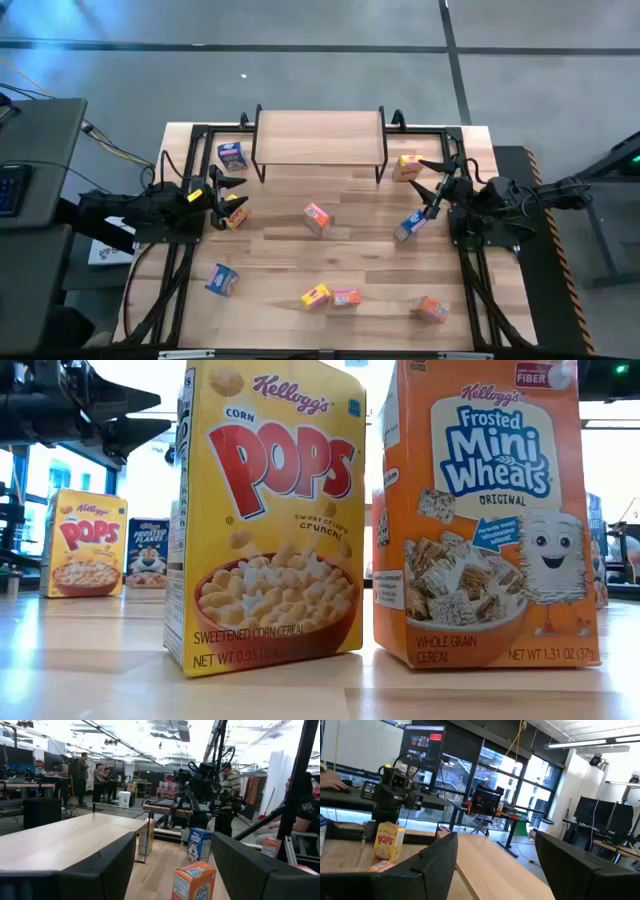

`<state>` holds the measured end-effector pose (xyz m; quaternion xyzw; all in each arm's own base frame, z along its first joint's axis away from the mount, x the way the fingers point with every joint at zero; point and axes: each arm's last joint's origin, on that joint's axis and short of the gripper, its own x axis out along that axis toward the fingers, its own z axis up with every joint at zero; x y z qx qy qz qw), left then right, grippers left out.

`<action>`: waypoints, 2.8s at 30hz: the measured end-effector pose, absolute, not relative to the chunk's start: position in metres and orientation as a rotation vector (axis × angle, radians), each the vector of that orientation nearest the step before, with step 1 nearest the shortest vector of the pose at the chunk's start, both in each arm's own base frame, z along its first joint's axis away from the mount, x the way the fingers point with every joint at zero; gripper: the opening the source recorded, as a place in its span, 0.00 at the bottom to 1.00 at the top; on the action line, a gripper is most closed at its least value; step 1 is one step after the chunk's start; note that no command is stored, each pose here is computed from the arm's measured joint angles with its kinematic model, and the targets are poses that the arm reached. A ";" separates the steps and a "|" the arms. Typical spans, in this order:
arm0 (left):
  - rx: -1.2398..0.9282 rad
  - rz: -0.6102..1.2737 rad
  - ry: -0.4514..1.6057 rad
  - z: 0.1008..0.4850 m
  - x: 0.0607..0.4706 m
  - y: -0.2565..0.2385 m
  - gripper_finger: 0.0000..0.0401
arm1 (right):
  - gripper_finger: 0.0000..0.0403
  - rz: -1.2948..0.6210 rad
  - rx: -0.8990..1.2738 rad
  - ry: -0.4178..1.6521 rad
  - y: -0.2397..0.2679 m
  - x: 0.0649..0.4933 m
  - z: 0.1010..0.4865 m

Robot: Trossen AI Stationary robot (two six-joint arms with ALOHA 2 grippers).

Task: Stack cereal on shelf
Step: Put the middle right blue cereal box on the shelf

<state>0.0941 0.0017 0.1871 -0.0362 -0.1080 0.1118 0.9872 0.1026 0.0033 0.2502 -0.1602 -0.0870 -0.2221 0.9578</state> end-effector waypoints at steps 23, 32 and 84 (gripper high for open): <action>-0.096 0.225 -0.343 0.199 0.091 0.002 0.62 | 0.64 -0.345 -0.205 -0.194 0.004 0.095 0.284; -0.065 0.376 -0.335 0.201 0.089 0.006 0.62 | 0.64 -0.315 -0.200 -0.068 0.004 0.091 0.328; -0.047 0.383 -0.187 0.186 0.093 0.006 0.62 | 0.64 0.061 -0.005 1.040 0.030 0.165 0.310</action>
